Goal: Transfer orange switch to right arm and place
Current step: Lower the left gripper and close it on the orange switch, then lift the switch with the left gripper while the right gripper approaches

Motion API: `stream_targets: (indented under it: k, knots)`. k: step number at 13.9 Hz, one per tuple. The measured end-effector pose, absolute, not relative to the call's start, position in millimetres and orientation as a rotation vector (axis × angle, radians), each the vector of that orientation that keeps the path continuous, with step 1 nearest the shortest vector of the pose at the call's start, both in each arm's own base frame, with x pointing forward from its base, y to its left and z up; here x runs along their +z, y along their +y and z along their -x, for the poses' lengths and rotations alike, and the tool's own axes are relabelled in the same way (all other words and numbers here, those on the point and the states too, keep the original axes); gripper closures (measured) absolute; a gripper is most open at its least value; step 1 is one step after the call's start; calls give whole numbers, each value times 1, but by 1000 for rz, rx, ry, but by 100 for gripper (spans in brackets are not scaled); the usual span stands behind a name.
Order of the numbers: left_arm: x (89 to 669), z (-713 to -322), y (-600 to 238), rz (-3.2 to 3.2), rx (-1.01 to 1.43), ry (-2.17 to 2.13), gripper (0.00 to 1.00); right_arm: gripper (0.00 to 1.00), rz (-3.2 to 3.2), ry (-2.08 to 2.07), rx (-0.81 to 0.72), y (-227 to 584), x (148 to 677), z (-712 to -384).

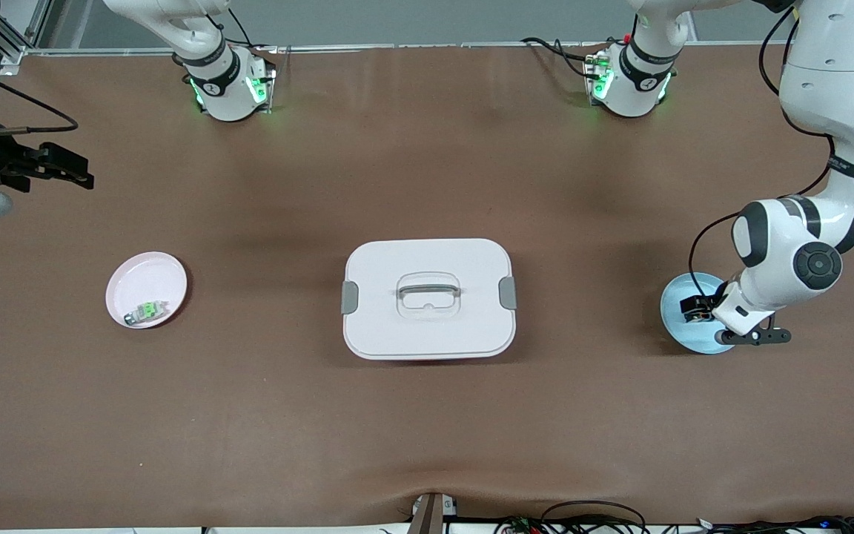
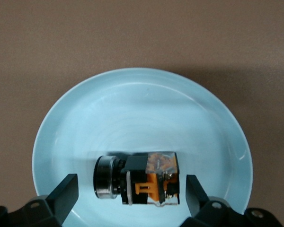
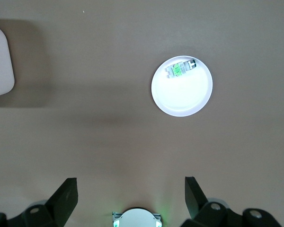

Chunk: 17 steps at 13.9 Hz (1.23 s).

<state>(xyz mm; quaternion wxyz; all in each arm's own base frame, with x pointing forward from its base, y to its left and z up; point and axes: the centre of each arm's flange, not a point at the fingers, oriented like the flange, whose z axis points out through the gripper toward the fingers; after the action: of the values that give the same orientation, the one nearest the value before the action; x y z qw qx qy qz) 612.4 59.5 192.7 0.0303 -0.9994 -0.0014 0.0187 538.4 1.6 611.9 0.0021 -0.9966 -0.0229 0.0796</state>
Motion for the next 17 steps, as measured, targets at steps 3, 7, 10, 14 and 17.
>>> stream_targets:
  k: [3, 7, 10, 14, 17]
  knots:
    - [187, -618, 61, 3080, 55, -6, 1, 0, 3126, -83, 249, 6, 612, -538]
    - [184, -620, 60, 3081, 55, -5, 8, 0, 3126, -84, 249, 6, 612, -538]
    - [184, -620, 59, 3082, 57, -2, 15, 0, 3126, -99, 249, 11, 612, -538]
    - [182, -619, 58, 3082, 61, -1, 26, 0, 3126, -110, 250, 15, 612, -538]
    - [185, -620, 58, 3082, 62, -1, 27, 0, 3126, -132, 250, 23, 612, -538]
